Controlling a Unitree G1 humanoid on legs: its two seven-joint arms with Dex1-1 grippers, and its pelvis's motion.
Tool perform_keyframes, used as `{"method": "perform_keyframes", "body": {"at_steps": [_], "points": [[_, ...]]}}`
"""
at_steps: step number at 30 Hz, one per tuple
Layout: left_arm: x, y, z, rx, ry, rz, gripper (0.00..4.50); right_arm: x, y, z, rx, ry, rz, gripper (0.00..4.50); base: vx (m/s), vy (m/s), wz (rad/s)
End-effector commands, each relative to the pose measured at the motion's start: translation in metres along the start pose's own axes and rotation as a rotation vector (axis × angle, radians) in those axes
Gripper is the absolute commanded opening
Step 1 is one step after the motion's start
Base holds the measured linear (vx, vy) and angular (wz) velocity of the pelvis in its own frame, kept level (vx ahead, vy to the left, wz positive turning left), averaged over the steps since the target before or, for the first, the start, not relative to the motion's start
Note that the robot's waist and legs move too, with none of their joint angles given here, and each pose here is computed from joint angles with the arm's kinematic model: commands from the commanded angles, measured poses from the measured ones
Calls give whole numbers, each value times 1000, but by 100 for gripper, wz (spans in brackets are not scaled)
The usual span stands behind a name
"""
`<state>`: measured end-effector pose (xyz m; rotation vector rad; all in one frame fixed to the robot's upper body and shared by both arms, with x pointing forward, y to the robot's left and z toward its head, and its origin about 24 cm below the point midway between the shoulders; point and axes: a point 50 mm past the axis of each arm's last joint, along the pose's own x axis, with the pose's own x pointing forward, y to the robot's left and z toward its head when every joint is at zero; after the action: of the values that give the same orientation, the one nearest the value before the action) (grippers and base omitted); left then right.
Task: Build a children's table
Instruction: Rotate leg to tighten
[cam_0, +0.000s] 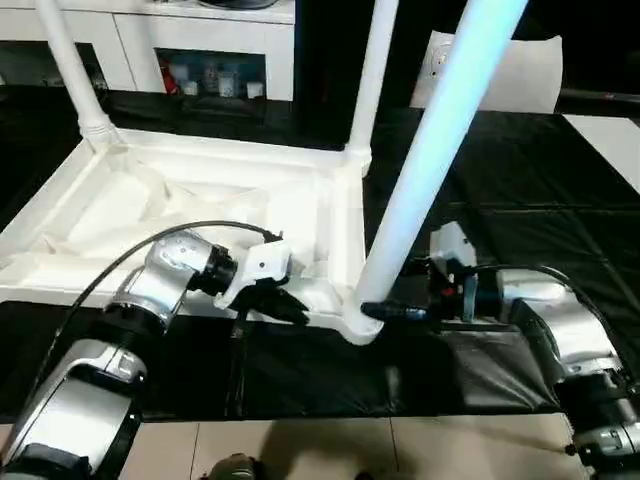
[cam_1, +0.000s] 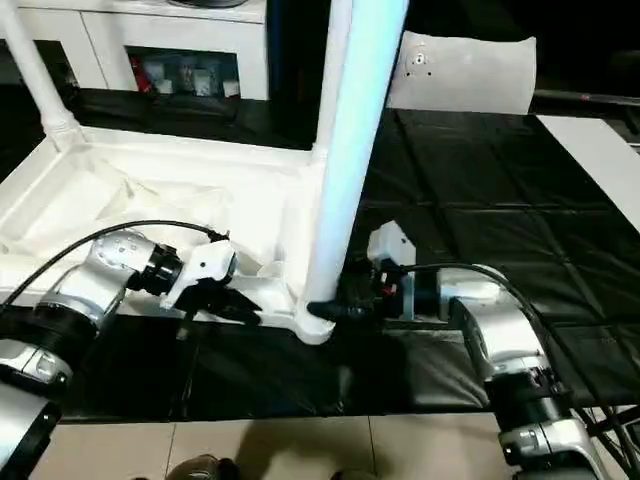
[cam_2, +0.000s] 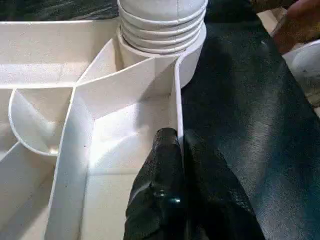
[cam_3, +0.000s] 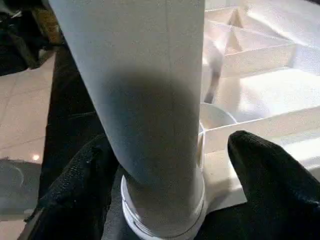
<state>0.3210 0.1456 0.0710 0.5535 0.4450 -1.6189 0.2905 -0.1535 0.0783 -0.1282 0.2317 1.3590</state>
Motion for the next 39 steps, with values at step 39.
{"method": "perform_keyframes", "body": {"at_steps": [39], "points": [[73,31,68,-299,-247,526,0,108,10,0,448,-108,-648,195,0,0,0]]}}
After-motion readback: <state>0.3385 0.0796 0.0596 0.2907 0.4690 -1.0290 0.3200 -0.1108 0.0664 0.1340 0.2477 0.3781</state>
